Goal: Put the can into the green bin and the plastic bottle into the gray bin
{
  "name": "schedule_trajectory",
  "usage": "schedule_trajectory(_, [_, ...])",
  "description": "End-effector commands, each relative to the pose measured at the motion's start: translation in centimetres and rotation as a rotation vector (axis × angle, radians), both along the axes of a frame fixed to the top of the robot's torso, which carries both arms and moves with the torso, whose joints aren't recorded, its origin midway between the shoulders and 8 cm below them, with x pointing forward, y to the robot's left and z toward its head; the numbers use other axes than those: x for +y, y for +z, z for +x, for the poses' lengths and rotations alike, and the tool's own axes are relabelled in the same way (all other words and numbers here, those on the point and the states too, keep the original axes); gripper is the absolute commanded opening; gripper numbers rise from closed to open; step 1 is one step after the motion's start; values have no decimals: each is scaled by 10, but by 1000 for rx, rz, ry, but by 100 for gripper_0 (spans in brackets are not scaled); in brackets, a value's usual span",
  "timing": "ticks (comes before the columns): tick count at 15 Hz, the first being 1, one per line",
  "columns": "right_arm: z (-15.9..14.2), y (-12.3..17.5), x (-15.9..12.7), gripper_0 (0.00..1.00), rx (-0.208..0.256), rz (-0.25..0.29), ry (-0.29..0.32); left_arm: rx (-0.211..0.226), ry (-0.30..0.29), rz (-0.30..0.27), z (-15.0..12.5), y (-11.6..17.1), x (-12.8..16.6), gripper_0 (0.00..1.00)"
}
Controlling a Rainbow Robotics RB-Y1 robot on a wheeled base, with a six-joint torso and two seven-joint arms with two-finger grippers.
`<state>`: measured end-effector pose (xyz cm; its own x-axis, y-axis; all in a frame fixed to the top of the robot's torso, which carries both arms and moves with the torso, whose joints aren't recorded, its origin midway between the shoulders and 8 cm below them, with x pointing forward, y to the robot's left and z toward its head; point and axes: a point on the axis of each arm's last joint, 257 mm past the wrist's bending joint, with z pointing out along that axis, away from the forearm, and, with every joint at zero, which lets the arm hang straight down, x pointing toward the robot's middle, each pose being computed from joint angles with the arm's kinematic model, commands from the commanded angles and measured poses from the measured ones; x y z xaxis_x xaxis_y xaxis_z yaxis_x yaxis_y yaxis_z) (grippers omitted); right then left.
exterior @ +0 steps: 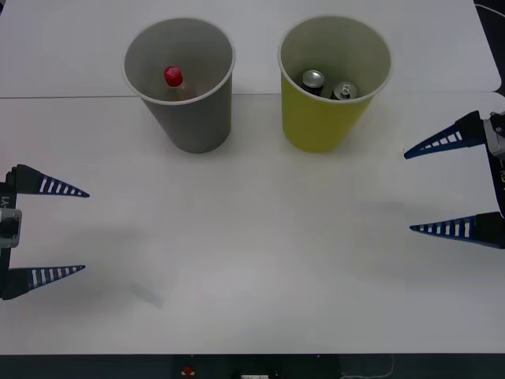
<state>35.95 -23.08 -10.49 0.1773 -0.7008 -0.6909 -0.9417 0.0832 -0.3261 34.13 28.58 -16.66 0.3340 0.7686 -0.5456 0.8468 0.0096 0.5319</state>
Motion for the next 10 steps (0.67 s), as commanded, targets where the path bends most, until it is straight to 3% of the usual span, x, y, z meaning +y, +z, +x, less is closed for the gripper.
schedule_trajectory(1, [-12, -9, -4, 100, -18, -39, -8, 0, 0, 0, 0, 0, 0, 100])
schedule_trajectory(10, [-31, -26, -12, 100, -24, -38, -38, 0, 0, 0, 0, 0, 0, 100])
